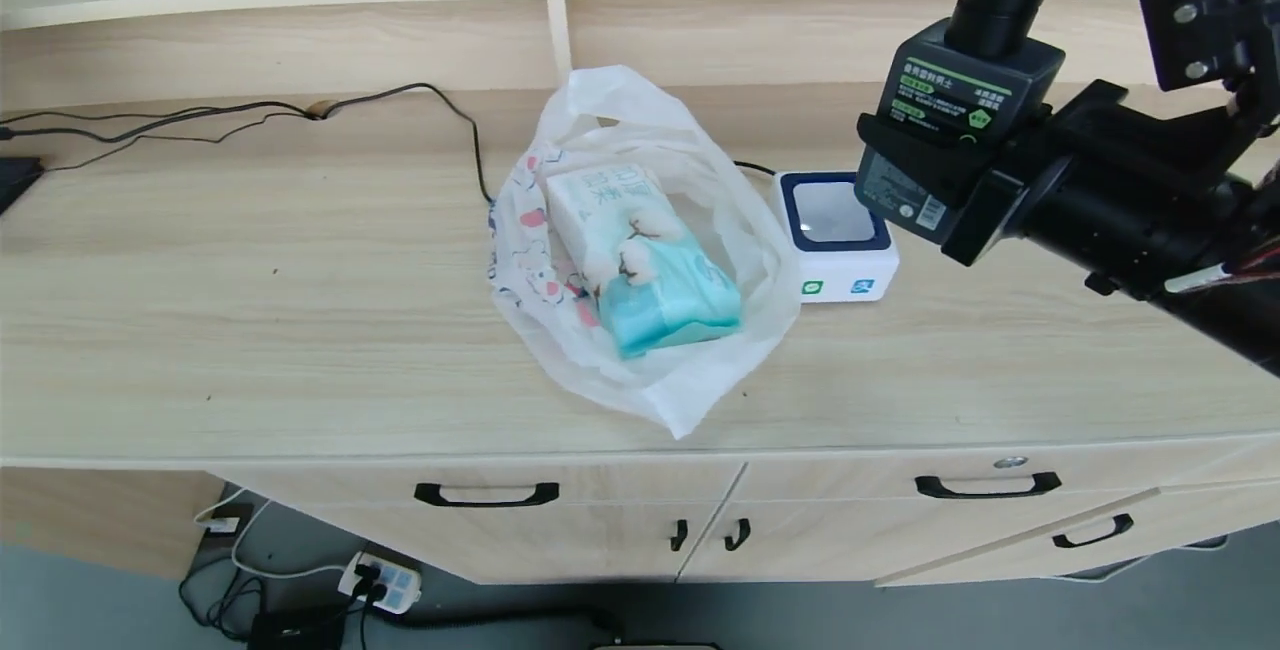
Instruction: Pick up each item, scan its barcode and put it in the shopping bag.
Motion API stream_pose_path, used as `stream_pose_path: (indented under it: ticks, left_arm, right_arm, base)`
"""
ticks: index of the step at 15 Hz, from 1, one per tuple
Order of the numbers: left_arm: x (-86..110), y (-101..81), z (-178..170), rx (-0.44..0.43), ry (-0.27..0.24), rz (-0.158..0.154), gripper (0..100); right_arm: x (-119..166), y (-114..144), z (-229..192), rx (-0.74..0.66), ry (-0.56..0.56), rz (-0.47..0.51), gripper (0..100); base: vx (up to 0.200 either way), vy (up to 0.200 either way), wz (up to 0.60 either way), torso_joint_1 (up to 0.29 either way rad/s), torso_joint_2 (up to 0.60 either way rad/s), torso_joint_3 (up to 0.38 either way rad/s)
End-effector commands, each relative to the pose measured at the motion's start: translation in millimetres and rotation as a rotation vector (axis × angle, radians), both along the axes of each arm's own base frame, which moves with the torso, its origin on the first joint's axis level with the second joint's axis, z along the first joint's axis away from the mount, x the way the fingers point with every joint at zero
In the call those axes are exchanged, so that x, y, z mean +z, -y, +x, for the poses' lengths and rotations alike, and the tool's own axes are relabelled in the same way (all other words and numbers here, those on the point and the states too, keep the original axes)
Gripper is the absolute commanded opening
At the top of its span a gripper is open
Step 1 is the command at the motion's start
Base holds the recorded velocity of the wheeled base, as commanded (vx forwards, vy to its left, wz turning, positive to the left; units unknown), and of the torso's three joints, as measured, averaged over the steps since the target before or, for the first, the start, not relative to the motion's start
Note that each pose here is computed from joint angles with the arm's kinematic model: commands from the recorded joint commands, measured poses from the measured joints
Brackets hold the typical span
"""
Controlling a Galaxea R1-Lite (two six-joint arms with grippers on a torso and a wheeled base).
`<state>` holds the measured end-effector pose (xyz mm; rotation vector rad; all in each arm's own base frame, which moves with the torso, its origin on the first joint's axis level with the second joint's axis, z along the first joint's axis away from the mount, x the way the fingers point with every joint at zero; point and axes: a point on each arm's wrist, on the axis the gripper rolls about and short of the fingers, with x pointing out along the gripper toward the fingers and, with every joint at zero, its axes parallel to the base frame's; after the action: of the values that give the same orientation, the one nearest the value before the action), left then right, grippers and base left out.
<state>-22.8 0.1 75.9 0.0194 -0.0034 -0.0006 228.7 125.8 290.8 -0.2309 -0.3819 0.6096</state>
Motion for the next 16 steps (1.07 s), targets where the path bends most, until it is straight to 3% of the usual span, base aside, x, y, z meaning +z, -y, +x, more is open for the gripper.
stream_pose_path:
  ticks: [1,4,6,8,12,16]
  left_arm:
    - [0.1,0.0,0.0,0.001,0.001,0.001,100]
    - [0.1,0.0,0.0,0.001,0.001,-0.001,100]
    - [0.2,0.0,0.0,0.001,0.003,-0.001,100]
    - [0.4,0.0,0.0,0.001,0.004,0.001,100]
    - [0.7,0.0,0.0,0.002,0.007,0.001,100]
    - [-0.1,0.0,0.0,0.001,0.000,-0.002,100]
  right_arm:
    - [-1.1,4.7,4.2,-0.021,-0.005,0.000,0]
    - [3.6,42.8,19.8,-0.153,0.045,-0.048,0]
    - [-5.8,65.0,39.8,-0.112,0.150,-0.246,0]
    - [-1.9,94.8,45.4,-0.170,0.238,-0.350,0]
    - [-23.7,97.8,73.5,-0.069,0.378,-0.521,0]
    - [-25.6,97.2,108.1,-0.056,0.463,-0.519,0]
  base:
    - [0.000,0.000,0.60,-0.007,0.00,0.012]
    - [0.000,0.000,0.20,0.001,0.00,0.002]
    - [0.000,0.000,0.00,0.000,0.00,0.000]
    - [0.000,0.000,0.00,0.000,0.00,0.000]
    - [0.000,0.000,0.00,0.000,0.00,0.000]
    - [0.000,0.000,0.00,0.000,0.00,0.000]
